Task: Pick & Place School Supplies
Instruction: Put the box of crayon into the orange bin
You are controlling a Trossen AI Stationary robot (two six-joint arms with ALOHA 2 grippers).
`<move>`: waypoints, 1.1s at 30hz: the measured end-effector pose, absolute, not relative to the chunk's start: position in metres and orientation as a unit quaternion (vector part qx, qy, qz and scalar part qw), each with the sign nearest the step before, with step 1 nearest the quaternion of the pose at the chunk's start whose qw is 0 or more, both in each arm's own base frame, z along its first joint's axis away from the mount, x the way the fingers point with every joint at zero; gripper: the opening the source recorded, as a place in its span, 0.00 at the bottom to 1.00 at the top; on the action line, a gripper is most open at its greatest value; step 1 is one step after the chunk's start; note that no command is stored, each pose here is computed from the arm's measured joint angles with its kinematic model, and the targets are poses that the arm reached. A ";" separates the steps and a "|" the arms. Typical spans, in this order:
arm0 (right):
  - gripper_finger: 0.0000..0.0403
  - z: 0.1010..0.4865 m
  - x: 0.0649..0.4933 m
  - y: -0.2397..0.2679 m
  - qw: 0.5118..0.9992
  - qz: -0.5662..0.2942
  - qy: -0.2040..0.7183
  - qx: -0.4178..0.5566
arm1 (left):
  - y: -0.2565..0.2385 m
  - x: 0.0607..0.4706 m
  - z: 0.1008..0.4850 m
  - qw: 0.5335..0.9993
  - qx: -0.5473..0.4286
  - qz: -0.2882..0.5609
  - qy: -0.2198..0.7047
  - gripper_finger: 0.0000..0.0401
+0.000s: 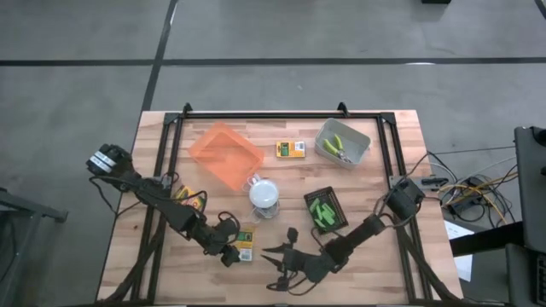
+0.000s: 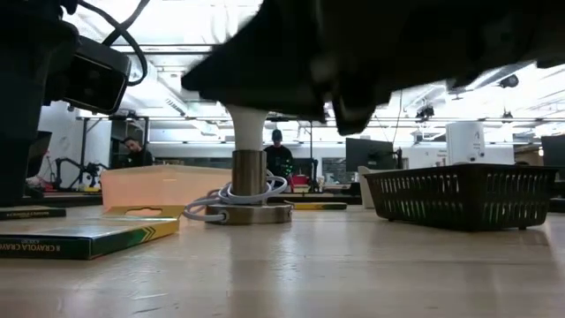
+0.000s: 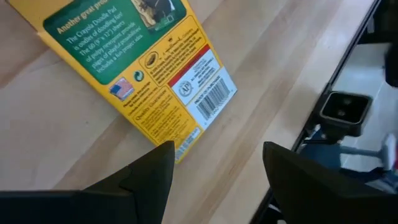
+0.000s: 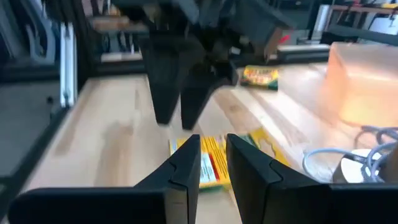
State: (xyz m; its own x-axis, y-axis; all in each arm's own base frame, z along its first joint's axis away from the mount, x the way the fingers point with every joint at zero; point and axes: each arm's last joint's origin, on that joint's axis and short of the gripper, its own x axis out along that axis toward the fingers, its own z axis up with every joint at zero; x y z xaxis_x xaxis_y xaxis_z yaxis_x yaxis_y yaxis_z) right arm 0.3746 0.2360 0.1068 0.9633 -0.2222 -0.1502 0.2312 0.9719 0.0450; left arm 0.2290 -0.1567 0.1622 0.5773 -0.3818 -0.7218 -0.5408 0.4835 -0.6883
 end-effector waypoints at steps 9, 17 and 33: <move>0.18 0.075 0.402 0.210 0.991 -0.048 0.125 0.025 | -0.156 0.227 0.160 0.723 -0.503 0.064 0.470 0.62; 0.19 0.081 0.418 0.210 0.991 -0.045 0.121 0.028 | -0.155 0.225 0.159 0.722 -0.496 0.072 0.477 0.62; 0.17 0.084 0.433 0.208 0.977 -0.042 0.206 0.033 | -0.151 0.220 0.150 0.717 -0.490 0.082 0.488 0.62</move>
